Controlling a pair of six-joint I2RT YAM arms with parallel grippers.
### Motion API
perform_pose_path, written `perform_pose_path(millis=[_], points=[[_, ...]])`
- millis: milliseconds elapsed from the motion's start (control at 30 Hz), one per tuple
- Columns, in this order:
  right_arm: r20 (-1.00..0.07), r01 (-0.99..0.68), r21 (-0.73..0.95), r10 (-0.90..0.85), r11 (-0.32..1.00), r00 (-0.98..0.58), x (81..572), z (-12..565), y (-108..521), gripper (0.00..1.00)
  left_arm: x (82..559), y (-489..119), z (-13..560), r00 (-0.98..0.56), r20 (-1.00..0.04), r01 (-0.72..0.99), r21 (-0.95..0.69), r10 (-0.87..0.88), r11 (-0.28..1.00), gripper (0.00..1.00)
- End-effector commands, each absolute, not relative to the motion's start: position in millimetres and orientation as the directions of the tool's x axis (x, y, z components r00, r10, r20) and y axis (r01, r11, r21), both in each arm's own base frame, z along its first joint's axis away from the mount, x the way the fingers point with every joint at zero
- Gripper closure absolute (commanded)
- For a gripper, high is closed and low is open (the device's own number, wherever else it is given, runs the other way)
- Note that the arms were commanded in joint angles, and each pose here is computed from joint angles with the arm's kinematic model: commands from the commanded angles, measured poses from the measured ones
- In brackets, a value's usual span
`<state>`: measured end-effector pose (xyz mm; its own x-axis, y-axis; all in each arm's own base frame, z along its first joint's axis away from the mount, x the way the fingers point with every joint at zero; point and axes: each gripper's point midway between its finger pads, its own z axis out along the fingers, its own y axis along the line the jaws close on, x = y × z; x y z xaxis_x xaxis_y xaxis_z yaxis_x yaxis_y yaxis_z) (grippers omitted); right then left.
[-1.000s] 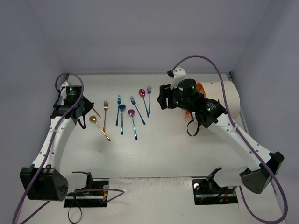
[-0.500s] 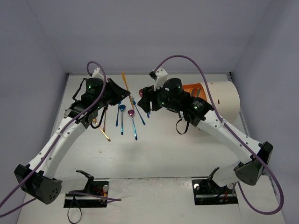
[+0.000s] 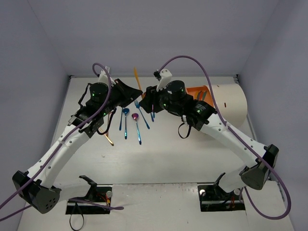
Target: Sort the eating utensils into containers
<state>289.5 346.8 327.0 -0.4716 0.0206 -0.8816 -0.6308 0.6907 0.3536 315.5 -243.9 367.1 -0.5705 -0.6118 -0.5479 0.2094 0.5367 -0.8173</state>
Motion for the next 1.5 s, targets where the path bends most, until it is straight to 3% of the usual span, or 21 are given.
perform_pose_path(millis=[0, 200, 300, 400, 467, 567, 633, 800, 1000, 1467], points=[[-0.907, -0.625, 0.371, 0.123, 0.686, -0.403, 297.6, 361.8, 352.4, 0.67, 306.6, -247.5, 406.5, -0.523, -0.557, 0.316, -0.829, -0.644, 0.461, 1.0], [-0.915, -0.579, 0.355, 0.144, 0.734, -0.377, 303.8, 363.0, 340.2, 1.0, 304.2, -247.0, 393.4, -0.531, -0.583, 0.31, -0.809, -0.615, 0.499, 1.0], [-0.918, -0.55, 0.347, 0.155, 0.76, -0.365, 305.5, 363.2, 330.8, 1.0, 304.6, -242.9, 382.1, -0.531, -0.607, 0.293, -0.786, -0.591, 0.545, 0.98], [-0.92, -0.519, 0.339, 0.162, 0.785, -0.356, 307.1, 360.7, 321.1, 1.0, 303.7, -235.0, 374.7, -0.516, -0.64, 0.282, -0.754, -0.569, 0.593, 0.77], [-0.923, -0.467, 0.324, 0.166, 0.823, -0.348, 310.5, 354.6, 306.4, 1.0, 302.0, -221.0, 366.2, -0.485, -0.683, 0.26, -0.709, -0.546, 0.656, 0.49], [-0.927, -0.358, 0.28, 0.154, 0.891, -0.341, 317.1, 343.5, 280.2, 1.0, 298.5, -195.9, 358.4, -0.433, -0.741, 0.212, -0.637, -0.513, 0.741, 0.34], [-0.928, -0.265, 0.242, 0.142, 0.933, -0.346, 319.5, 335.6, 255.3, 1.0, 294.3, -174.2, 345.2, -0.408, -0.788, 0.161, -0.56, -0.462, 0.813, 0.3], [-0.915, -0.006, 0.227, 0.211, 0.974, -0.343, 330.5, 322.2, 180.6, 1.0, 280.1, -117.3, 320.6, -0.362, -0.866, 0.013, -0.374, -0.344, 0.927, 0.27], [-0.892, 0.187, 0.224, 0.279, 0.956, -0.355, 326.8, 303.3, 110.5, 1.0, 268.6, -84.5, 272.3, -0.444, -0.856, -0.096, -0.247, -0.264, 0.964, 0.27], [-0.805, 0.248, 0.251, 0.344, 0.936, -0.483, 332.0, 247.5, 95.1, 1.0, 274.5, -93.7, 230.7, -0.556, -0.792, -0.105, -0.234, -0.252, 0.967, 0.27]])
